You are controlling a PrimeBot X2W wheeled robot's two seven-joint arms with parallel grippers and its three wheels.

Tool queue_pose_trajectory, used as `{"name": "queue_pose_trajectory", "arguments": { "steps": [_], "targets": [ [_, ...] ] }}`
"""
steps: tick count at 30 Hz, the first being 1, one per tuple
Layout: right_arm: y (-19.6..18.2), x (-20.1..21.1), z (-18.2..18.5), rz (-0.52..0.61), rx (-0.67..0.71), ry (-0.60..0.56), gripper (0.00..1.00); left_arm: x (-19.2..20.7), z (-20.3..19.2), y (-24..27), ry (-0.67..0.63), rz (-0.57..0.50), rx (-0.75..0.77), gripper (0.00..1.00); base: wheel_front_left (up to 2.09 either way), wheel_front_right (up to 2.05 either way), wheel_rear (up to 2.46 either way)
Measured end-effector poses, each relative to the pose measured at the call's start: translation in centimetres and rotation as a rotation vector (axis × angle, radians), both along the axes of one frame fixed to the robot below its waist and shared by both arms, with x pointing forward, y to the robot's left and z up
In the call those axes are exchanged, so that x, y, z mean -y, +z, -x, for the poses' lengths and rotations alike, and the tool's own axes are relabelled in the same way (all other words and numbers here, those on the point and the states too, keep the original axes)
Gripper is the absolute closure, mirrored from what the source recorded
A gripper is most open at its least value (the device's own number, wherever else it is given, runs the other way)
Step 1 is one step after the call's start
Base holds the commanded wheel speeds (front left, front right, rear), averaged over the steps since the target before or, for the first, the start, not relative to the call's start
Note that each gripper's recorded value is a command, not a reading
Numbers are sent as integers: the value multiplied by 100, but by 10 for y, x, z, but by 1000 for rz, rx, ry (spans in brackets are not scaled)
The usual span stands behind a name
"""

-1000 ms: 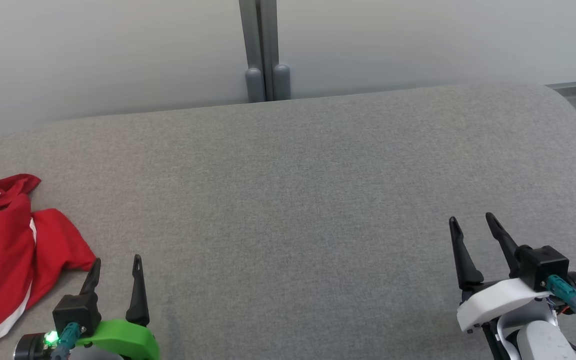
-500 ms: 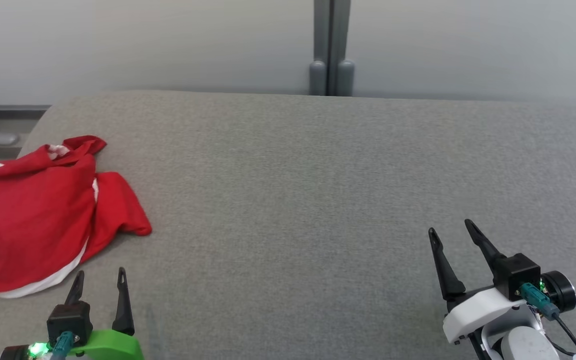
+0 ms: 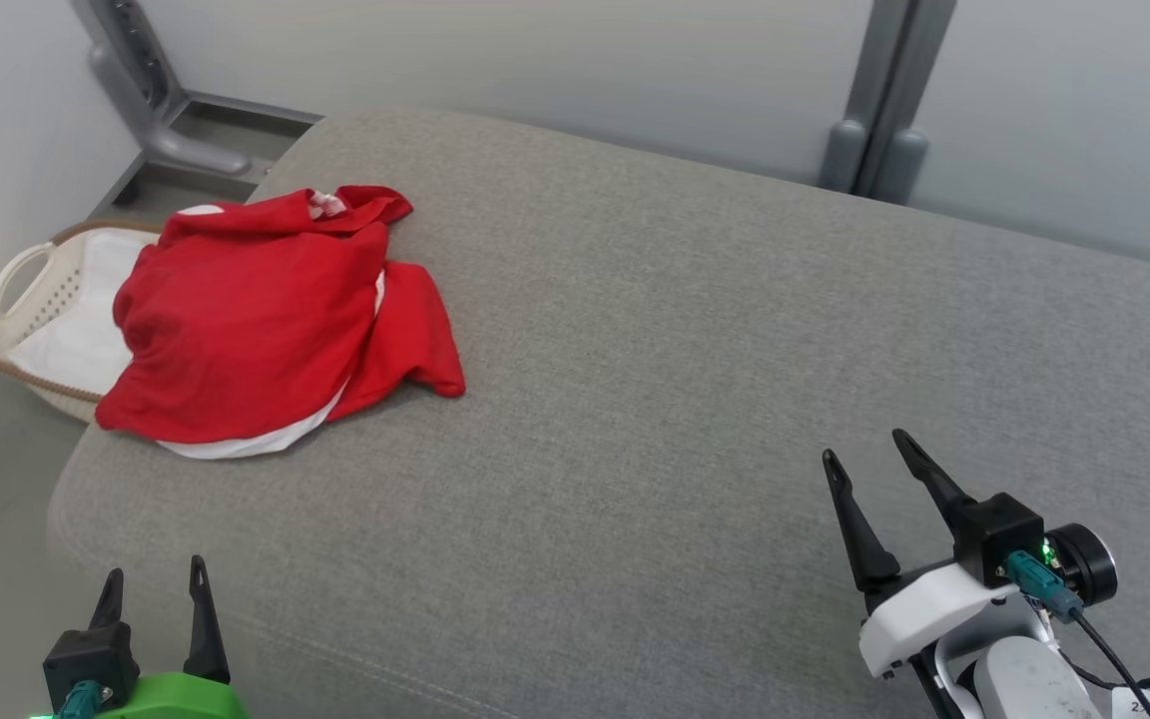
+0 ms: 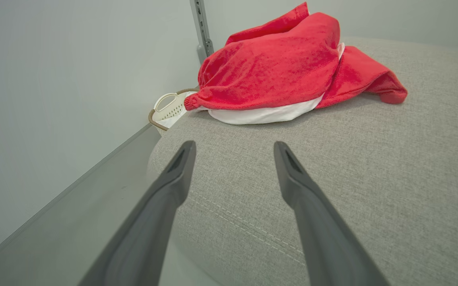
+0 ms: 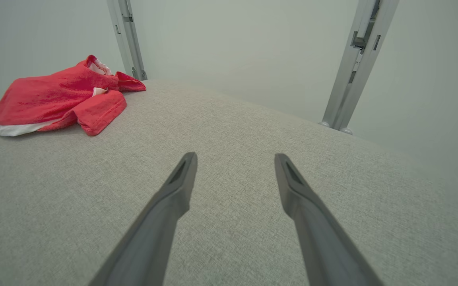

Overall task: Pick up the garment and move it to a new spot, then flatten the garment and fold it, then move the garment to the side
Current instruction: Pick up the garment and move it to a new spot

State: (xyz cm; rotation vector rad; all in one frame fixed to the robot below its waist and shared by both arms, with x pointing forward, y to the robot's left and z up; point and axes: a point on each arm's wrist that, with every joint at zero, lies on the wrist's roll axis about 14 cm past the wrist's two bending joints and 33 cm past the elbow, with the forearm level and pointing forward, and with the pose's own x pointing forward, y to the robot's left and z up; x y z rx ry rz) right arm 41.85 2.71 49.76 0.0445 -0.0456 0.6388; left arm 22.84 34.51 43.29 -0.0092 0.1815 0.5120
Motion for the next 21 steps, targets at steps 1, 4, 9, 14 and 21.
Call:
{"name": "queue_pose_trajectory", "arguments": {
  "steps": [1, 4, 9, 14, 21],
  "targets": [
    [-1, -6, 0, 0, -4, 14, 0, -3, 5, -1, 18, 10, -1, 0, 0, 0, 0],
    [-4, -20, -2, -5, -10, 50, 0, -7, 13, -4, 42, 33, -4, 0, 0, 0, 0],
    [-15, -29, -9, -1, -31, 71, 0, -18, -8, 6, 52, 78, 47, 0, 0, 0, 0],
    [-25, -29, -23, 6, -35, 63, 0, -29, -55, 32, -42, 52, 88, 0, 0, 0, 0],
    [-40, -24, -46, 7, -41, 41, 0, -40, -127, 59, -187, -10, 74, 0, 0, 0, 0]
  ]
}}
